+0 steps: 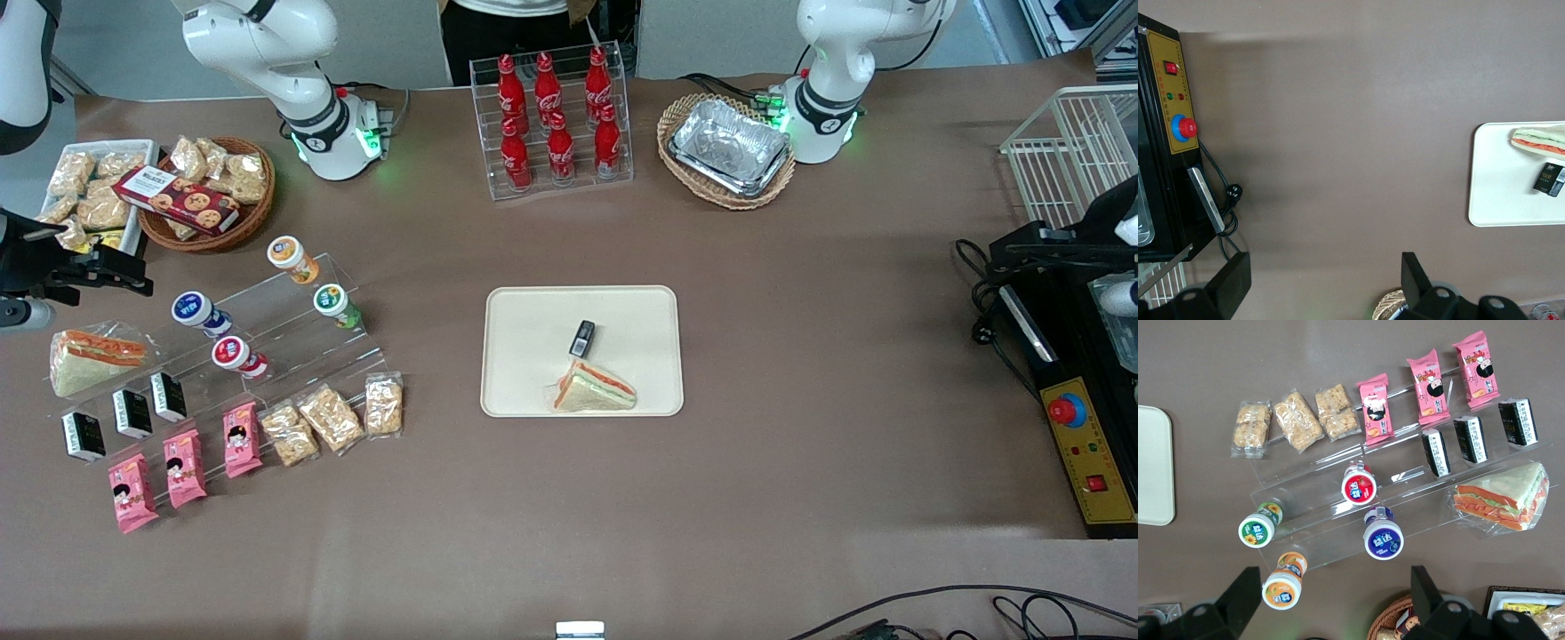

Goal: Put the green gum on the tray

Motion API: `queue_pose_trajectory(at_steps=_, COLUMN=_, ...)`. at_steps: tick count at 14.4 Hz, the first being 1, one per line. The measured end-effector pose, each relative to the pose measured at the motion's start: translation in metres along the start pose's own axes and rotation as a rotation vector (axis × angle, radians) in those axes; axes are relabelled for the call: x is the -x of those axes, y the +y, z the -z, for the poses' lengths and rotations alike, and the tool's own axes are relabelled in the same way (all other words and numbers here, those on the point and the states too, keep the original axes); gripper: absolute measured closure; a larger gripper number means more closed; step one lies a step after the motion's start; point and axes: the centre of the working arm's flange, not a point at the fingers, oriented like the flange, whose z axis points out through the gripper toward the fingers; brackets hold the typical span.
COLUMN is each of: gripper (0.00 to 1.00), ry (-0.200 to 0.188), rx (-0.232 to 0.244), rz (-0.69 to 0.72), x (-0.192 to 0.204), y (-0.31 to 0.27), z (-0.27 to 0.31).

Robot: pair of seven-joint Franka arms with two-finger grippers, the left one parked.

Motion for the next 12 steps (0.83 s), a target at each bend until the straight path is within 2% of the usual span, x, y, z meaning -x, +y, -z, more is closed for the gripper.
queue_pose_trajectory(at_steps=12, gripper=0.00, ry=-0.008, rx=-0.002, rz=0.004, x=-0.0006, y=-0.0024, z=-0.0020)
